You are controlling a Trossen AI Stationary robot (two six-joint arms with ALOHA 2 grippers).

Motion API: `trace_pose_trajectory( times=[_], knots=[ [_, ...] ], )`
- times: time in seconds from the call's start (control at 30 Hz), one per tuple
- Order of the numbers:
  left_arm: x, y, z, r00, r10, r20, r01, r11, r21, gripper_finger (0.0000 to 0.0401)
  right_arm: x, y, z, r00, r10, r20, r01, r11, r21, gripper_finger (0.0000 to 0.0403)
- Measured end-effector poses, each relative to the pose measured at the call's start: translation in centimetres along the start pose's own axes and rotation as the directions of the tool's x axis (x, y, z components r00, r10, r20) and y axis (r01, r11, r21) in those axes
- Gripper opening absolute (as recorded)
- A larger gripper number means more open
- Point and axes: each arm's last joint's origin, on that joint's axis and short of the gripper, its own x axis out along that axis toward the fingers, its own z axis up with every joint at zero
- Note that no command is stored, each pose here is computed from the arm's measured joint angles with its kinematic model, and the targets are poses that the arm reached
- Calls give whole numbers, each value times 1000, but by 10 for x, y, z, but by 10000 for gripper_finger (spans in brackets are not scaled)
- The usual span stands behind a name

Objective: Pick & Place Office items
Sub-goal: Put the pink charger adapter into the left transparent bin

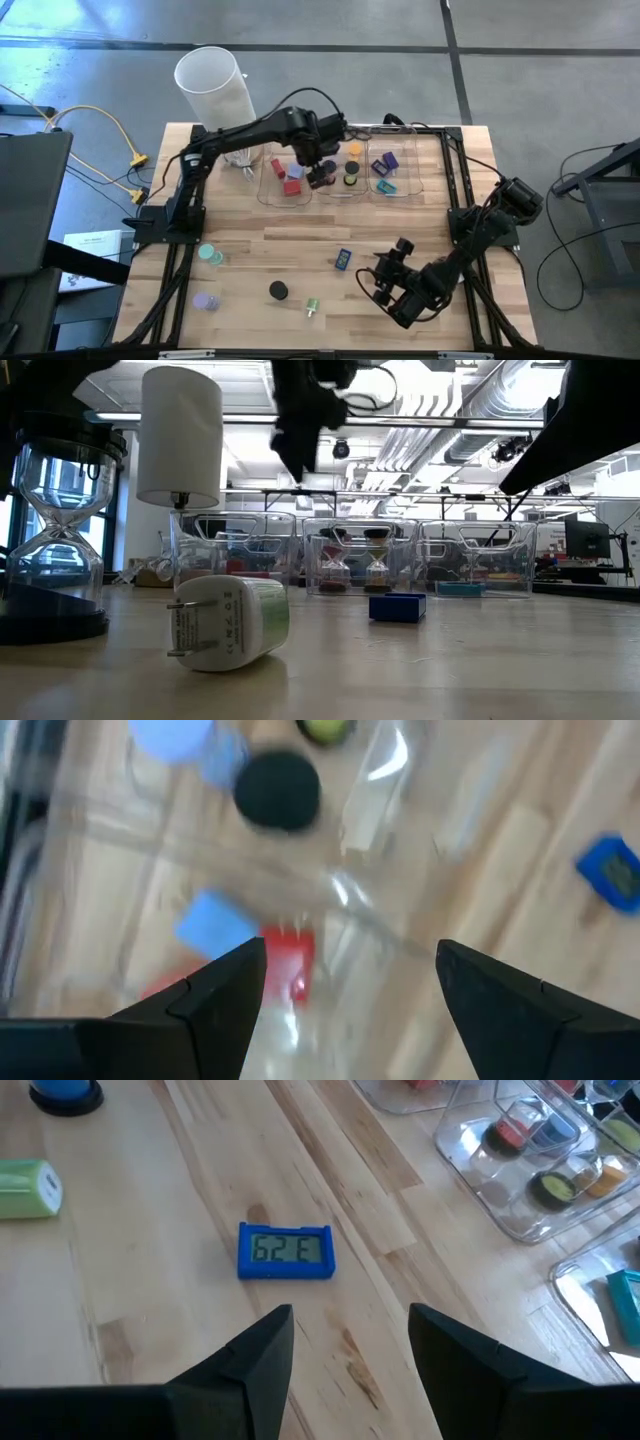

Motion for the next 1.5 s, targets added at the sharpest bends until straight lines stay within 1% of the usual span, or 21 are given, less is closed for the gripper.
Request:
trace_pose_trajectory(
  times=[0.2,0.37,0.5,0.73,0.9,0.97,1.03,1.07,1.13,1.23,1.37,1.43,1.5],
  knots=[
    [-31,-27,-29,996,-8,-86,8,1000,-3,285,-1,1,-1,1000,5,1,-5,1000,-1,188],
    [-47,-54,-41,996,-69,-59,72,996,59,285,-1,1,0,1000,8,3,-8,1000,10,188],
    [-49,-76,-47,992,-104,-71,112,986,124,285,-1,3,0,1000,25,-2,-25,999,25,188],
    [-49,-110,-59,988,-121,-92,139,967,216,285,-3,4,0,994,81,-70,-78,996,46,188],
    [-51,-130,-68,986,-134,-99,157,949,274,285,-11,-3,5,987,115,-114,-104,989,103,188],
    [-52,-137,-72,985,-138,-103,163,941,297,285,-14,-6,6,977,138,-161,-117,984,132,188],
    [-53,-143,-75,984,-141,-106,168,934,315,285,-17,-8,4,952,177,-251,-139,977,160,188],
    [-54,-146,-77,984,-143,-108,171,931,323,285,-19,-9,3,929,203,-310,-152,972,179,188],
    [-55,-151,-80,983,-146,-111,176,920,349,285,-22,-11,0,868,248,-430,-167,961,219,188],
    [-56,-159,-85,982,-150,-114,184,900,395,285,-26,-14,-4,773,274,-572,-145,955,260,188],
    [-57,-166,-90,981,-154,-119,191,880,434,285,-30,-16,-8,664,303,-684,-120,946,302,188],
    [-57,-168,-91,981,-156,-120,193,877,440,285,-33,-15,-10,630,313,-711,-110,942,317,188],
    [-58,-170,-92,980,-156,-121,194,874,445,285,-37,-14,-13,611,316,-726,-98,940,327,188]
  ],
)
